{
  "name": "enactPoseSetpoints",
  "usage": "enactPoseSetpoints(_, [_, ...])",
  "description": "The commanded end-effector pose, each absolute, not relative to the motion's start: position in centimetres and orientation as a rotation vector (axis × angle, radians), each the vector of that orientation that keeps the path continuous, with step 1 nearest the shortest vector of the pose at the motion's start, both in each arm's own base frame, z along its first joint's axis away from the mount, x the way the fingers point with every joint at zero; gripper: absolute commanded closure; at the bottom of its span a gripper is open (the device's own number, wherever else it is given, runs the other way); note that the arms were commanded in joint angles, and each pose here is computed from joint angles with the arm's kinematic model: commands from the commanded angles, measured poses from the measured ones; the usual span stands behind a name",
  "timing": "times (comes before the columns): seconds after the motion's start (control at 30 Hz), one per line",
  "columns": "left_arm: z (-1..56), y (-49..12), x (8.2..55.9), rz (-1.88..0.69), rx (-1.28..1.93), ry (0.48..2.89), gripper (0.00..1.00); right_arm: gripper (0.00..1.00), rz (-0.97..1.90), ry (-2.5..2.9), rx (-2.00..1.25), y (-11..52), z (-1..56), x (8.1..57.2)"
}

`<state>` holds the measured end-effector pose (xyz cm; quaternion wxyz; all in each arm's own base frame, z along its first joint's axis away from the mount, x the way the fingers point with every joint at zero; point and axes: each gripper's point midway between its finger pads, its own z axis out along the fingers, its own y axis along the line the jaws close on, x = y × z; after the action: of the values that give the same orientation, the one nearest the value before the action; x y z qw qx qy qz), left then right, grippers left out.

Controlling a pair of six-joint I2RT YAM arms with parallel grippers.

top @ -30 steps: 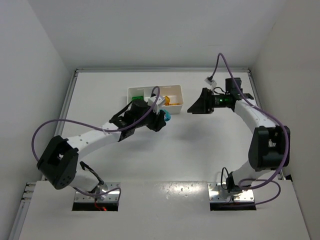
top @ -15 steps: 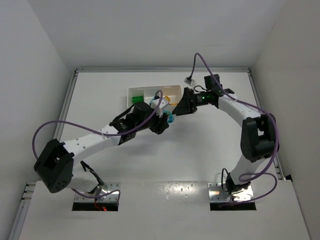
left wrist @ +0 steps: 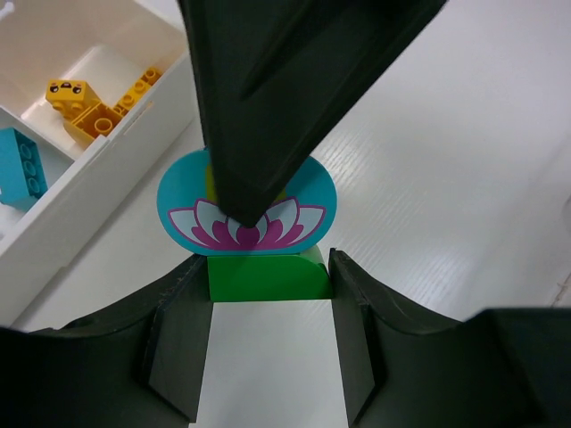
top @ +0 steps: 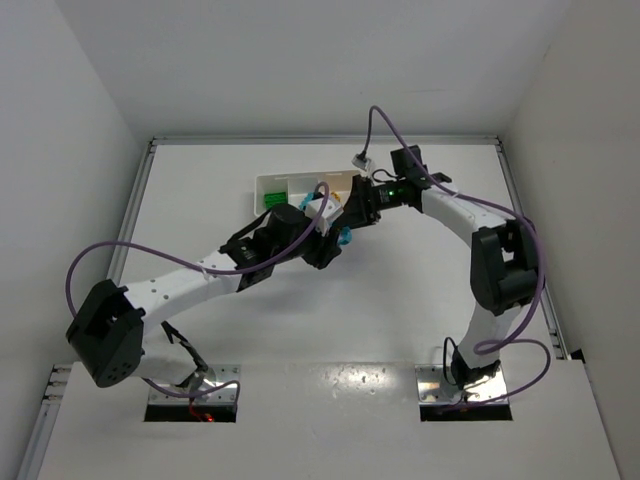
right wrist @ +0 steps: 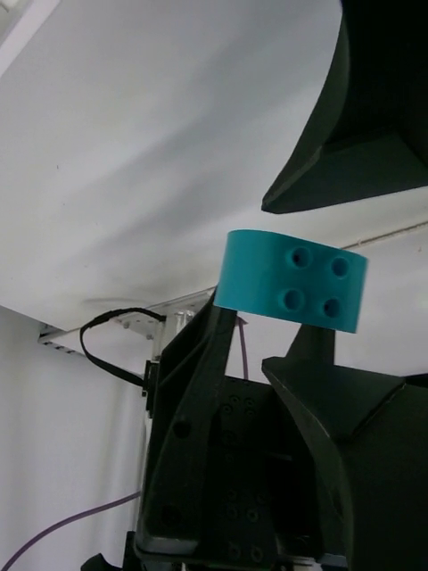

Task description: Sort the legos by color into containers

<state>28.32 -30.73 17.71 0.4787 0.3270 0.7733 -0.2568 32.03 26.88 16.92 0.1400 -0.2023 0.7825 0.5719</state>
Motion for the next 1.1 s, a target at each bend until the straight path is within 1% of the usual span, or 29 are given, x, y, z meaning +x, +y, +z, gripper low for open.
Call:
enactPoseSetpoints(0.0, [21.9,-31.6,28.7,-0.639,0.779,1.775,0.79,0.36,1.665,2.182,-0.664,28.2,18.6,32.6])
enactPoseSetpoints(0.03, [21.9,-31.6,28.7,-0.638,0.779,1.775,0.79,0.42,1.666,2.172,-0.681,28.6,19.0,32.5])
enactPoseSetpoints(0.07, [21.6,-31.4,28.8,-0.621,0.785,1.784,0.79,0.55,1.68,2.177,-0.681,28.6,18.7,32.5])
enactPoseSetpoints(0.13, [21.0,-30.9,28.9,-0.597,0.778,1.805,0.79,0.67,1.683,2.185,-0.676,28.6,18.7,32.4])
enactPoseSetpoints(0.17, [21.0,-30.5,29.3,-0.594,0.754,1.814,0.79,0.79,1.681,2.187,-0.682,28.5,18.6,32.3])
enactPoseSetpoints(0.3, [19.3,-28.8,29.8,-0.557,0.733,1.869,0.79,0.97,1.634,2.159,-0.657,27.4,19.8,33.1])
enactPoseSetpoints(0.4, [18.1,-27.6,29.4,-0.528,0.736,1.899,0.79,1.0,1.541,2.123,-0.641,26.2,20.9,34.7])
enactPoseSetpoints(0.53, [15.1,-24.3,30.0,-0.45,0.684,1.999,0.79,1.0,1.389,2.035,-0.649,24.4,23.3,37.9])
enactPoseSetpoints(0.63, [14.6,-22.6,30.8,-0.423,0.643,2.035,0.79,1.0,1.311,1.994,-0.681,24.0,24.6,39.3])
enactPoseSetpoints(0.7, [15.7,-21.7,31.7,-0.399,0.626,2.009,0.79,1.0,1.269,2.001,-0.665,23.4,24.5,40.3])
enactPoseSetpoints(0.73, [17.3,-21.2,33.1,-0.391,0.582,1.968,0.79,1.0,1.249,1.997,-0.661,23.3,24.8,40.6])
enactPoseSetpoints(0.8, [18.6,-20.5,34.6,-0.358,0.551,1.946,0.78,1.0,1.234,2.002,-0.653,23.2,24.7,40.8])
enactPoseSetpoints(0.83, [20.4,-19.9,36.3,-0.33,0.522,1.913,0.77,1.0,1.22,1.998,-0.65,23.1,24.7,41.1])
enactPoseSetpoints(0.87, [20.9,-19.7,37.2,-0.321,0.507,1.91,0.77,1.0,1.212,2.012,-0.64,23.1,24.1,41.4])
enactPoseSetpoints(0.9, [20.9,-19.3,38.2,-0.298,0.487,1.922,0.77,1.0,1.209,2.004,-0.643,23.1,24.2,41.5])
enactPoseSetpoints(0.93, [19.7,-19.1,39.5,-0.283,0.479,1.958,0.77,1.0,1.212,2.014,-0.639,23.1,23.8,41.6])
enactPoseSetpoints(0.97, [20.6,-18.0,41.3,-0.25,0.432,1.948,0.77,1.0,1.206,2.027,-0.63,23.1,23.2,41.9])
enactPoseSetpoints(1.0, [20.2,-17.4,42.2,-0.235,0.414,1.962,0.77,1.0,1.184,2.011,-0.631,23.1,23.7,42.4])
enactPoseSetpoints(1.03, [18.5,-17.0,43.3,-0.234,0.375,2.01,0.77,1.0,1.167,2.031,-0.615,22.9,22.9,42.8])
enactPoseSetpoints(1.07, [19.1,-16.2,44.7,-0.236,0.339,2.004,0.77,1.0,1.169,2.019,-0.63,23.4,23.4,42.7])
